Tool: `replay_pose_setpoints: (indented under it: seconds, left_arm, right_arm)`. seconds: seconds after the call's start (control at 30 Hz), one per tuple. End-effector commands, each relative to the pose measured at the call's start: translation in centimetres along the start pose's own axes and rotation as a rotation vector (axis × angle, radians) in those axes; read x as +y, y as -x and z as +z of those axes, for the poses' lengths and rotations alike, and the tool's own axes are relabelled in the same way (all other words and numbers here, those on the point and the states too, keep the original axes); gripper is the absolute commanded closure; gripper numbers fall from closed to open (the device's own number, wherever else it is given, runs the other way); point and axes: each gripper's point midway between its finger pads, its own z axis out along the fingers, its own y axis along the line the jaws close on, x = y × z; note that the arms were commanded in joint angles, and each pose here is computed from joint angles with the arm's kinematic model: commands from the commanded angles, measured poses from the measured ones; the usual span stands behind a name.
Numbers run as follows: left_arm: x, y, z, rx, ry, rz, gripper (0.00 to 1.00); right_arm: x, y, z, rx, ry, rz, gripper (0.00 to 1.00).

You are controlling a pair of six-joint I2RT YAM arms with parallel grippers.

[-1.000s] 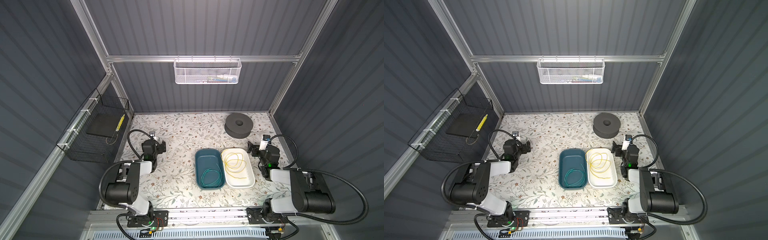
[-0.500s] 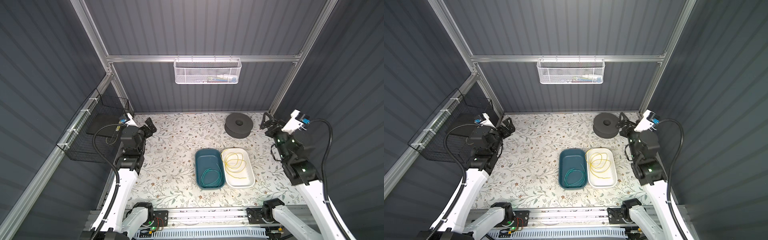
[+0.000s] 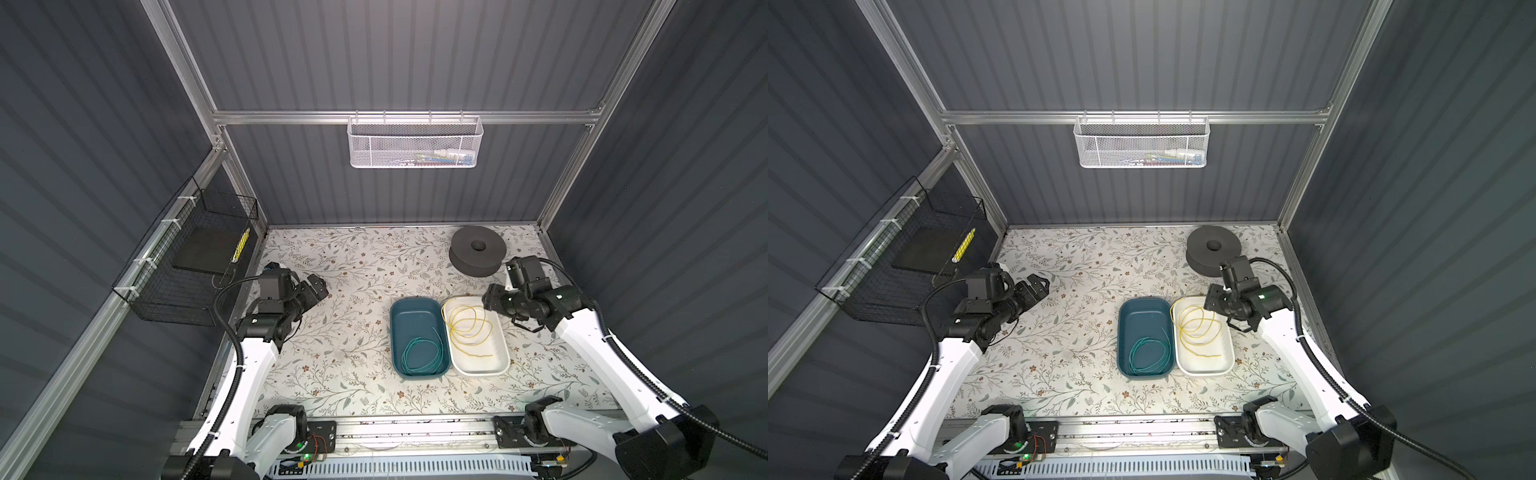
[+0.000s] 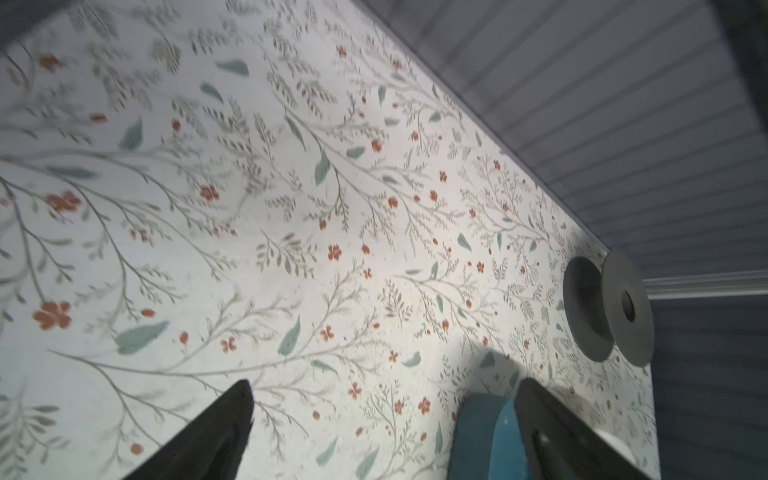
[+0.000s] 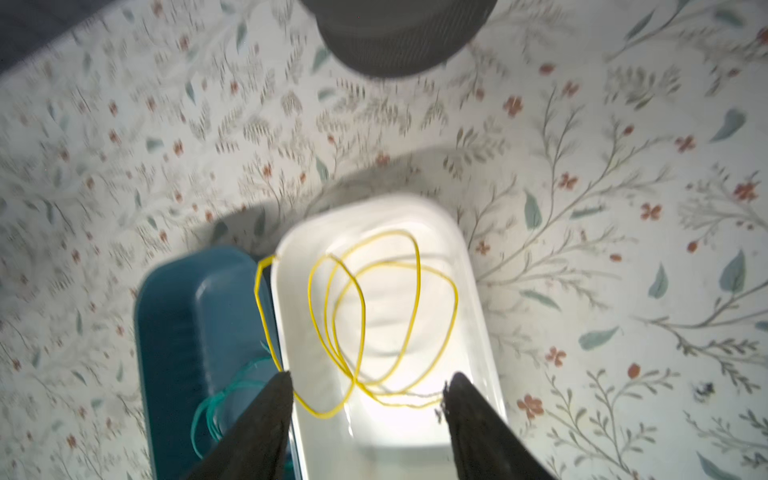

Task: Wrap the cables
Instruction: 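Raise both arms forward, bringing the right gripper over the two trays, then push the teal and white trays toward the far wall with the right gripper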

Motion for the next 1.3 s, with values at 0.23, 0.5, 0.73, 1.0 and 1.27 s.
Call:
replay_pose_setpoints:
  seconds: [0.23, 0.5, 0.73, 1.0, 1.27]
  left_arm:
    - [-2.8, -7.7, 3.5, 0.240, -0.258, -0.060, 0.10]
    - [-5.3, -11.3, 5.0, 0.348, -0.301, -0.011, 0.11]
    - [-5.1, -11.2, 4.1, 0.332, -0.297, 0.015, 0.11]
    - [-4.4, -11.5, 3.7, 0.330, -0.279, 0.015, 0.10]
    - [-4.3, -11.4, 3.7, 0.332, -0.263, 0.019, 0.10]
  right_arm:
    - [3.0, -8.2, -0.8, 0.210, 0.064, -0.119, 0.51]
    - [6.4, -9.9, 2.2, 0.295, -0.012, -0.242, 0.58]
    - [7.2, -9.8, 4.7, 0.298, -0.065, -0.265, 0.55]
    - [7.2, -9.9, 7.1, 0.321, -0.120, -0.296, 0.55]
    - [6.8, -10.5, 8.4, 0.329, -0.139, -0.286, 0.62]
